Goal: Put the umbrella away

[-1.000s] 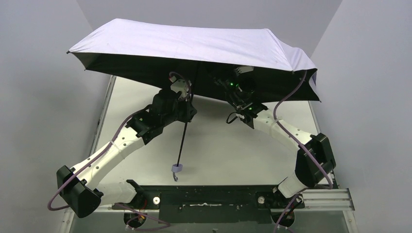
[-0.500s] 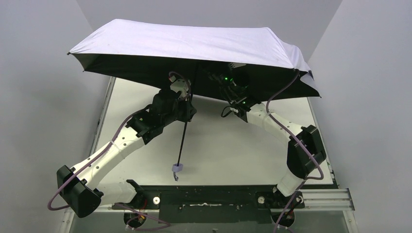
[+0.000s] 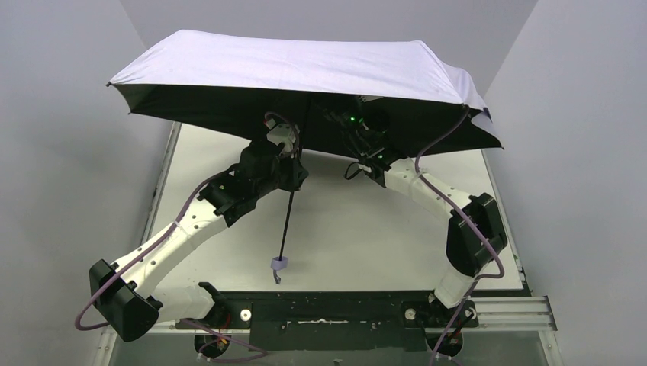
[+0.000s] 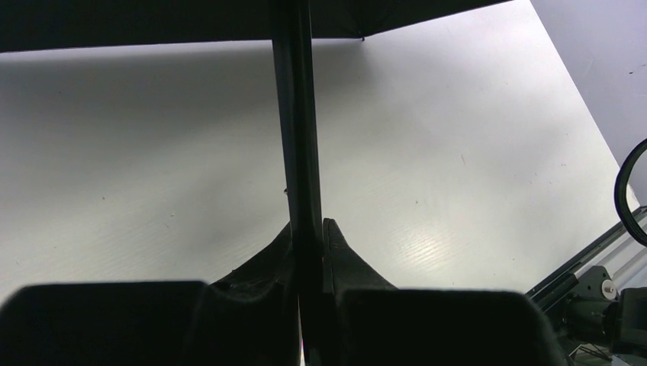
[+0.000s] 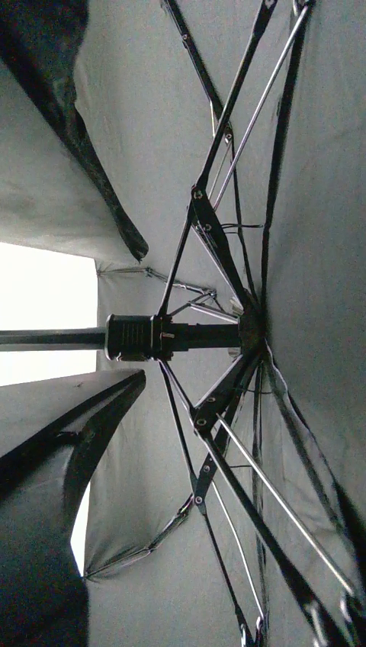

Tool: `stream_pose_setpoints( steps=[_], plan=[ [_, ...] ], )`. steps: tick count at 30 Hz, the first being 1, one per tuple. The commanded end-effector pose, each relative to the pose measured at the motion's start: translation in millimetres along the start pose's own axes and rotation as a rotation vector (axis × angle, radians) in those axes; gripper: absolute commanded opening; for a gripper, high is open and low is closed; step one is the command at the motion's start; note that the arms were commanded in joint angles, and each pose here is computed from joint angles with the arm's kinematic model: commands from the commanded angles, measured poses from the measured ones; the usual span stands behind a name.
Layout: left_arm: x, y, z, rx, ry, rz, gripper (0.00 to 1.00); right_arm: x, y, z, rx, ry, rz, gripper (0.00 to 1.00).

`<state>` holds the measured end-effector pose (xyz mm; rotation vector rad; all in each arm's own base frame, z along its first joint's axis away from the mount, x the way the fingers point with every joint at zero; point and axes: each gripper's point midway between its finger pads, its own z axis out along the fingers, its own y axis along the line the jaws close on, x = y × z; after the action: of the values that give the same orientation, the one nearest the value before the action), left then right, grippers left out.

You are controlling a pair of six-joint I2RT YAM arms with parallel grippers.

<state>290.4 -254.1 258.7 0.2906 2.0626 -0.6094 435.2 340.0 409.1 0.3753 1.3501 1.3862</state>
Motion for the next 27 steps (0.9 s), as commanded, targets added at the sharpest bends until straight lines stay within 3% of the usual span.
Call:
stream_pose_setpoints(
  steps=[1, 5, 7, 10, 19, 27],
  plan=[
    [-7.2, -20.0, -5.5, 0.100, -0.009, 0.105, 0.00, -10.7, 23.2, 9.7, -0.071, -0.011, 0.011, 0.52],
    [-7.0, -20.2, -6.1, 0.100, -0.009, 0.105, 0.00, -9.5, 22.0, 11.8, -0.070, -0.008, 0.011, 0.44],
    [-7.0, -19.3, -6.2, 0.099, -0.010, 0.105, 0.00, -8.5, 21.2, 12.6, -0.069, -0.005, 0.009, 0.31],
    [-7.7, -19.7, -7.5, 0.099, -0.009, 0.105, 0.00, -7.9, 19.0, 13.8, -0.066, -0.002, 0.002, 0.00],
    [-19.5, -9.2, -10.1, 0.036, -0.041, 0.103, 0.00, -2.2, 11.7, -4.0, -0.020, 0.028, -0.052, 0.00],
    [-105.2, 5.1, -33.7, -0.060, -0.279, 0.142, 0.00, 52.9, 5.9, -82.8, 0.190, 0.186, -0.214, 0.00]
  ],
)
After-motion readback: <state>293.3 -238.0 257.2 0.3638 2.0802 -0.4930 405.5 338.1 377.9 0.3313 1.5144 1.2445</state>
